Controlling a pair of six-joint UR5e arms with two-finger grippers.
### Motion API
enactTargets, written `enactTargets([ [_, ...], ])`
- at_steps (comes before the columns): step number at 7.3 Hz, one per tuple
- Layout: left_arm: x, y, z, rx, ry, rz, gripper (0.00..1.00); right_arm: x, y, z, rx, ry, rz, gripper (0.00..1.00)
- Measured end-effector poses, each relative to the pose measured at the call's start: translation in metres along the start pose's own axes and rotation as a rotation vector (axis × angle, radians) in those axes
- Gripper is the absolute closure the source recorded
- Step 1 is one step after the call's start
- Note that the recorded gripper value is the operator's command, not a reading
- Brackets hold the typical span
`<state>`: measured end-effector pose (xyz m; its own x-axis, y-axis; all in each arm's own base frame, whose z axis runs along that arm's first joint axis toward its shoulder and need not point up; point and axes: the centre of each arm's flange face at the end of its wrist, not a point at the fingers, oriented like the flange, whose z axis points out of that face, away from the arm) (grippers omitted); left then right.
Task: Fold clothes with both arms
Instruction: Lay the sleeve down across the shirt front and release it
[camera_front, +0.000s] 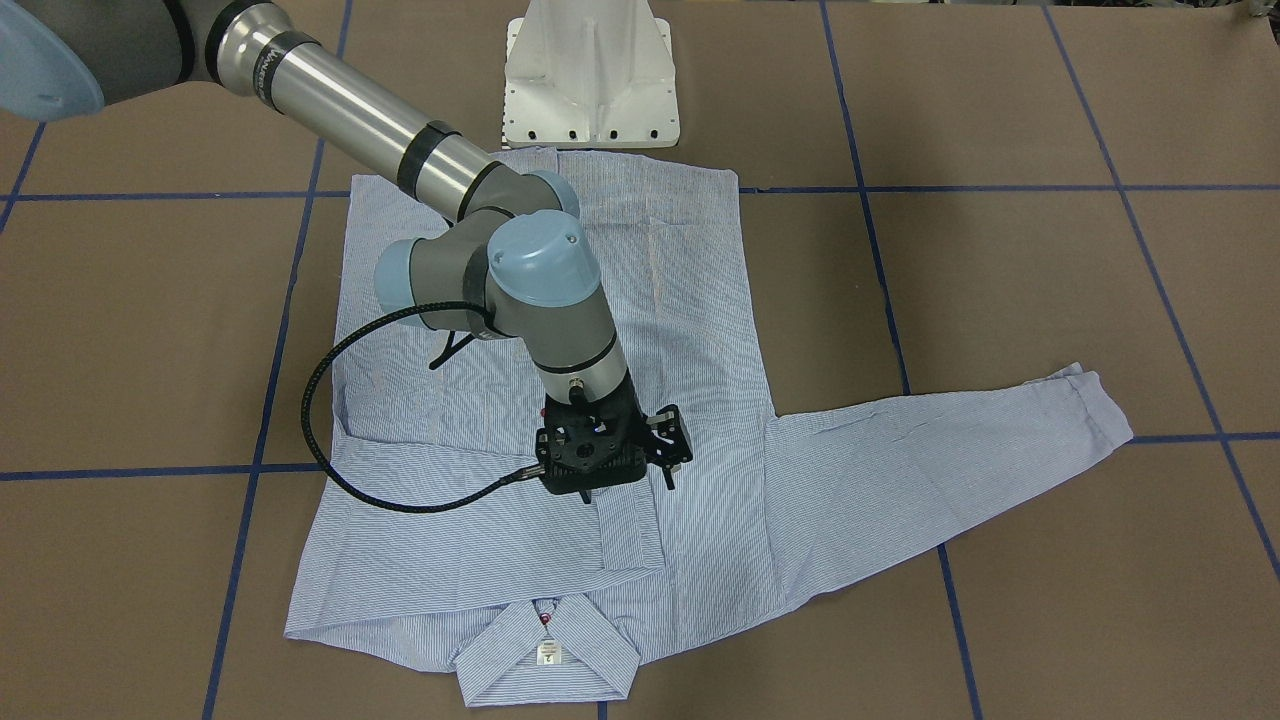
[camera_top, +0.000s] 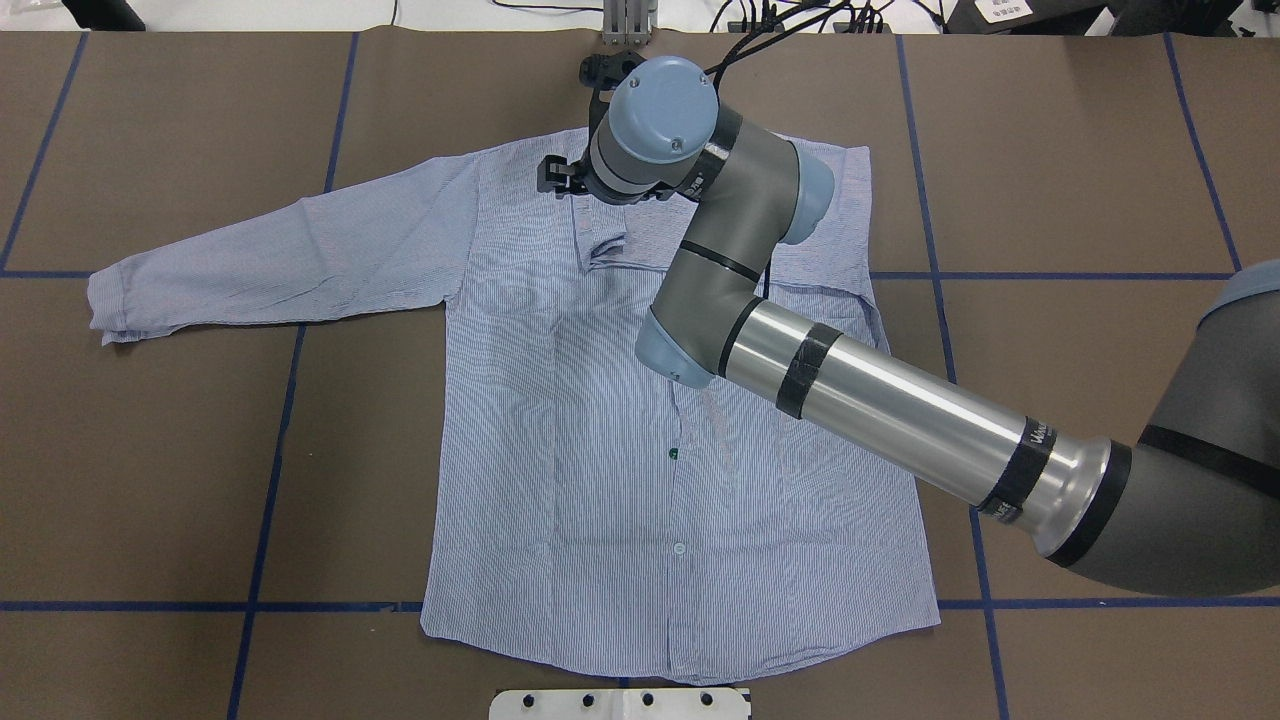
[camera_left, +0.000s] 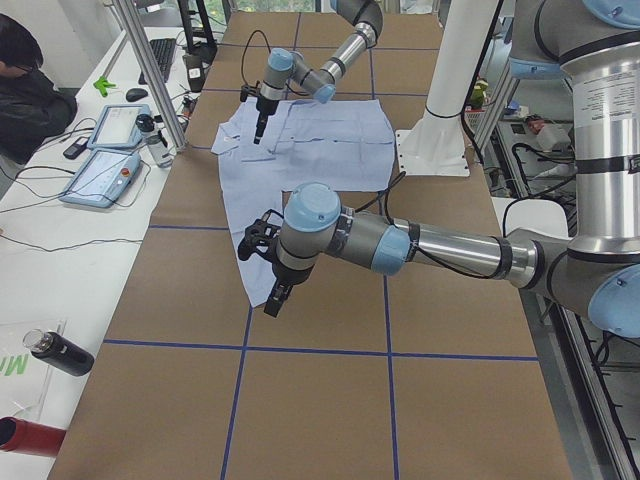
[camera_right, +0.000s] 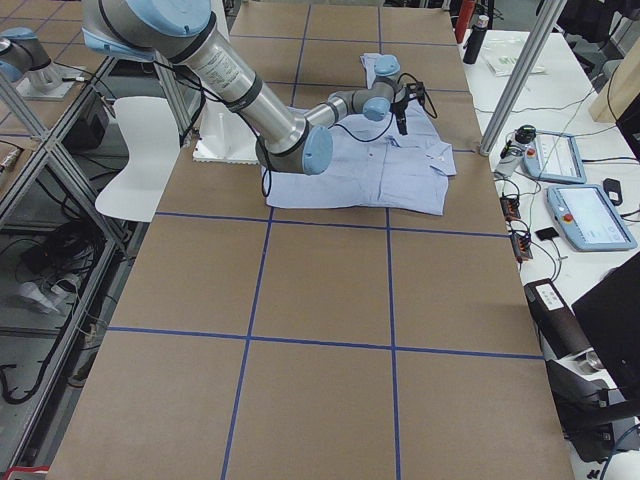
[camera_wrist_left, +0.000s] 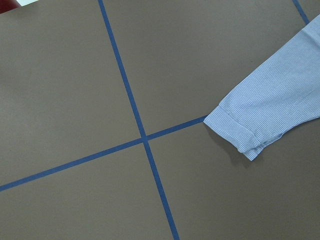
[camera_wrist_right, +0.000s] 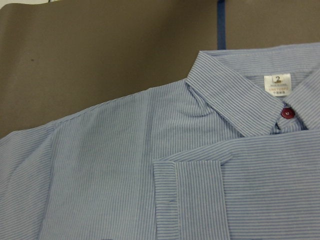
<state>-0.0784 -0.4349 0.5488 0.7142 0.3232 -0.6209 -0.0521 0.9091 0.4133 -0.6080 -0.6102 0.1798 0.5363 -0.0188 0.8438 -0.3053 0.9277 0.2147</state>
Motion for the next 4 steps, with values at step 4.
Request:
enactTargets([
  [4,0.000,0.000,0.000,0.000,0.000,0.000,0.00,0.005,0.042,0.036,0.032,0.061,0.094,0.16],
])
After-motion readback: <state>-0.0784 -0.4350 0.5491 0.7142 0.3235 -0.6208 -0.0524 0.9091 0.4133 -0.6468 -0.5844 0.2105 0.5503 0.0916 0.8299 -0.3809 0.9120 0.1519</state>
